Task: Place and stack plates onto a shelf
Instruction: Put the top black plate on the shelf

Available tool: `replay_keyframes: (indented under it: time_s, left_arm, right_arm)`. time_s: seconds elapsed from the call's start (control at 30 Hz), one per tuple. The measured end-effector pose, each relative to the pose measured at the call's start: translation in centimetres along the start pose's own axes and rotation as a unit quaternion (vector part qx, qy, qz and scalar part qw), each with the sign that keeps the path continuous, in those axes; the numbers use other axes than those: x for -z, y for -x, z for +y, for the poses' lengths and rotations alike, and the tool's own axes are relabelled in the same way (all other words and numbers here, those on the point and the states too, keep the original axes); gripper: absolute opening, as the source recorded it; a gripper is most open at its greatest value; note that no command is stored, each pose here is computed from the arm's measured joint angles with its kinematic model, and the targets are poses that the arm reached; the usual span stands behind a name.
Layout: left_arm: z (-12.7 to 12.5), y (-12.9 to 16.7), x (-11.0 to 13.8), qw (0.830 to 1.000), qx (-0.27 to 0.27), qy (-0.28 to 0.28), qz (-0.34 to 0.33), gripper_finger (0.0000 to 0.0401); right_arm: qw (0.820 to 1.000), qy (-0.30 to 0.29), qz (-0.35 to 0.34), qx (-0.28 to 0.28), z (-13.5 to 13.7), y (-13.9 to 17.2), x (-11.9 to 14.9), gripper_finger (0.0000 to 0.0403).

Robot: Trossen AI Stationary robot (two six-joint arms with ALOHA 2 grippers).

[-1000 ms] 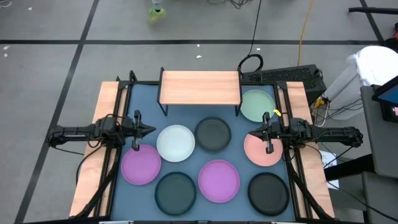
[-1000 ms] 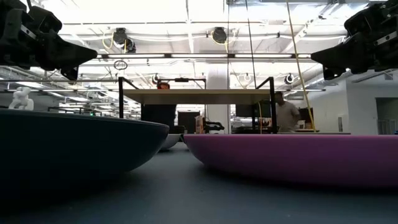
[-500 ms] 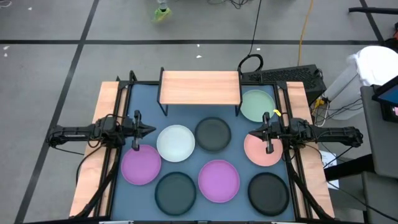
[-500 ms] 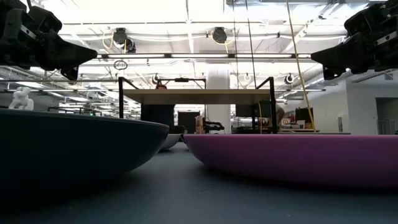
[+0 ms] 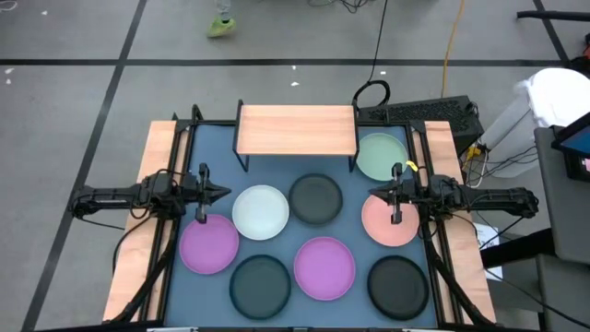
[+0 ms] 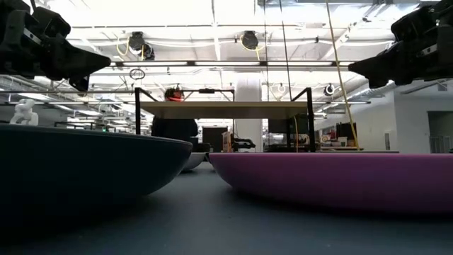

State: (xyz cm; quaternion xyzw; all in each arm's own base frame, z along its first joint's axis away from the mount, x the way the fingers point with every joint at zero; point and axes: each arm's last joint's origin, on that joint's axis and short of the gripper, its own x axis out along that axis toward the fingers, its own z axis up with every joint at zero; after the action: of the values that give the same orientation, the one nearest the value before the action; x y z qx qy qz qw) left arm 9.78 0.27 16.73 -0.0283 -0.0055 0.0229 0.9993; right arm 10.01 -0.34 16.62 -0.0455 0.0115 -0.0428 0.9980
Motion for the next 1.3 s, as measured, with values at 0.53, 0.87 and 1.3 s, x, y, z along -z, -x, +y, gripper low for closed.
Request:
replay_keyframes:
  time_s: [0.53, 0.87, 1.3]
  left_arm:
    - [0.0, 0.0, -0.3, 1.000, 0.001, 0.000, -0.019, 0.0004]
    - [0.0, 0.0, -0.4, 1.000, 0.001, 0.001, -0.020, 0.0004]
    - [0.0, 0.0, -0.4, 1.000, 0.001, 0.001, -0.021, 0.0004]
  right_arm:
    - [0.999, -0.035, 0.015, 0.002, -0.1, -0.8, -2.1, 0.0000]
    - [0.999, -0.031, 0.028, -0.001, -0.6, -2.5, -8.5, 0.0000]
    - [0.999, -0.027, 0.042, -0.017, -1.1, -3.4, -16.2, 0.0000]
